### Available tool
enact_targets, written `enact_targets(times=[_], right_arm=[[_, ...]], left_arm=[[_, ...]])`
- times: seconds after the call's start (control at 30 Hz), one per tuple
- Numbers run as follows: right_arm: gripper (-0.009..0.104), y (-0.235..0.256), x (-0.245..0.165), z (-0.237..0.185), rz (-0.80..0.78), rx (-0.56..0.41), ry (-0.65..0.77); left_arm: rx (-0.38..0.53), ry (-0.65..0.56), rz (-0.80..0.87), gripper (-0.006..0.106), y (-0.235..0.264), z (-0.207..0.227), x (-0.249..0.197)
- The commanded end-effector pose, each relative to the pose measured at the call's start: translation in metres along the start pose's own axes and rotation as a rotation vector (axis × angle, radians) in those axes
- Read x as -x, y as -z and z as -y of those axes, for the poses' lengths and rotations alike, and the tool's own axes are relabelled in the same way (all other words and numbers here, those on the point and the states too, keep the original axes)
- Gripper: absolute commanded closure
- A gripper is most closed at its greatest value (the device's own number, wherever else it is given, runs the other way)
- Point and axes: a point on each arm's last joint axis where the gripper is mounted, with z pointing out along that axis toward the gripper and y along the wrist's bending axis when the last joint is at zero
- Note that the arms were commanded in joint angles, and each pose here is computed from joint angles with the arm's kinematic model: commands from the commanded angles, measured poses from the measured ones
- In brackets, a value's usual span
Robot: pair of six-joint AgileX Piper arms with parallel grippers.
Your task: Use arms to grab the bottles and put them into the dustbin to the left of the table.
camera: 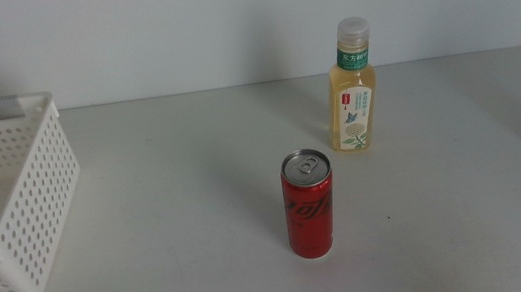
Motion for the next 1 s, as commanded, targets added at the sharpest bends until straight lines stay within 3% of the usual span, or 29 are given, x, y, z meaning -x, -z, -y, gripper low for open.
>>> enact_targets(times=[0.0, 0.2, 0.47, 0.67, 0.97], right_arm=[[0.033, 0.003, 0.010, 0.003, 0.096, -0.036, 0.012], [0.033, 0.003, 0.010, 0.003, 0.096, -0.036, 0.012], [0.033, 0.003, 0.010, 0.003, 0.096, -0.036, 0.012], [0.033, 0.003, 0.010, 0.003, 0.096, -0.036, 0.012], [0.033, 0.003, 0.010, 0.003, 0.096, -0.036, 0.012]], left_arm=[[-0.006, 0.018, 0.123, 0.007, 0.002, 0.000, 0.010], [-0.107, 0.009, 0.208, 0.007, -0.007, 0.006, 0.024], [-0.353, -0.020, 0.187, 0.007, -0.031, 0.033, 0.031], [-0.488, -0.040, 0.181, 0.007, -0.047, 0.057, 0.028], [-0.547, -0.038, 0.276, 0.007, -0.065, 0.076, 0.025]])
